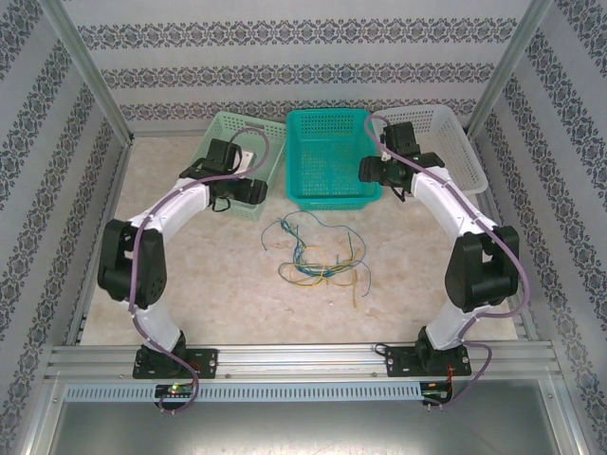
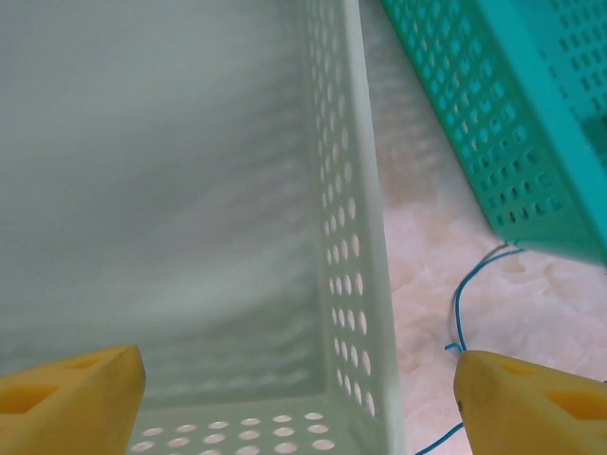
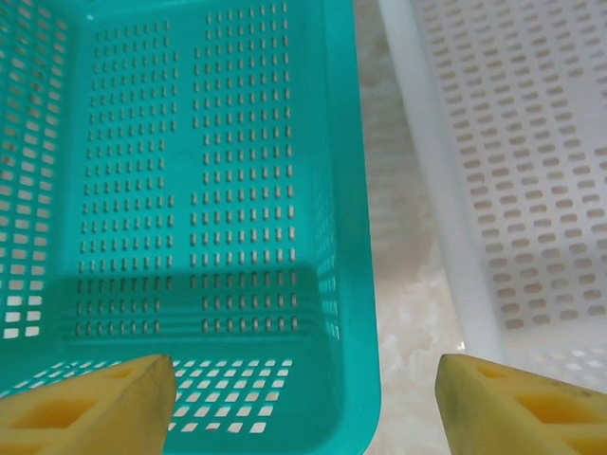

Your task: Untangle the cables

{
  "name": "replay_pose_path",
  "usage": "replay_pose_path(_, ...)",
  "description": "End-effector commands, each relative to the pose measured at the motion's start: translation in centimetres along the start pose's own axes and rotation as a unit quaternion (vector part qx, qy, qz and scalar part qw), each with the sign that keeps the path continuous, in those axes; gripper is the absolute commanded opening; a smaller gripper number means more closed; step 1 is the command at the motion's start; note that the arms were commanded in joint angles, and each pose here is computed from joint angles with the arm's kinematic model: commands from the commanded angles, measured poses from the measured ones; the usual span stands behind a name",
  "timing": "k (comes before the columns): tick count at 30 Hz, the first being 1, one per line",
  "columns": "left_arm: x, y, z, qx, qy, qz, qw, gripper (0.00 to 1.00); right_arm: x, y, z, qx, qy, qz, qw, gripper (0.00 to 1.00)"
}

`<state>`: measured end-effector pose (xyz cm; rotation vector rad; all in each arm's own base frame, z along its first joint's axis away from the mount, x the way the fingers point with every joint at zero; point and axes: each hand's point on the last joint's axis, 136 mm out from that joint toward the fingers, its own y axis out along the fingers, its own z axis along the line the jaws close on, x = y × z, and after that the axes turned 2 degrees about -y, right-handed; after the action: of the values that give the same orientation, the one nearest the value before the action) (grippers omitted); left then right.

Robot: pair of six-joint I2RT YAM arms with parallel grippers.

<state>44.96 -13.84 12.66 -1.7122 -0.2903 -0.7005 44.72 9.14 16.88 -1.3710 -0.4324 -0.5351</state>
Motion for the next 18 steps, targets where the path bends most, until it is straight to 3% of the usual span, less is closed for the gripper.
replay_pose_path(1,-1.3,0.7,-1.3,-0.024,0.016,0.044,0.999,0.85,-1.7,0.1,-0.5,-0.009,0.016,0.038,0.999,0.72)
replay_pose_path(7,-0.8,2.8,-2.2,-0.031,0.025,0.062,0.997,0.82,-2.1,1.0,-0.7,-0.016,0.017,0.049,0.999,0.71)
replay_pose_path(9,-1.1,3.6,-2.2,-0.026,0.023,0.082,0.996,0.74,-2.2,1.3,-0.5,-0.017,0.015,0.053,0.998,0.72)
replay_pose_path(12,-1.7,4.5,-1.3,-0.003,0.010,0.105,0.994,0.44,-2.4,1.5,-0.4,-0.021,0.013,0.054,0.998,0.72)
replay_pose_path(13,-1.8,4.6,-1.1,0.004,0.005,0.105,0.994,0.39,-2.4,1.6,-0.4,-0.022,0.014,0.055,0.998,0.72)
replay_pose_path(18,-3.2,4.8,-0.4,0.020,-0.005,0.123,0.992,0.34,-2.7,1.4,-0.6,-0.024,0.016,0.051,0.998,0.73)
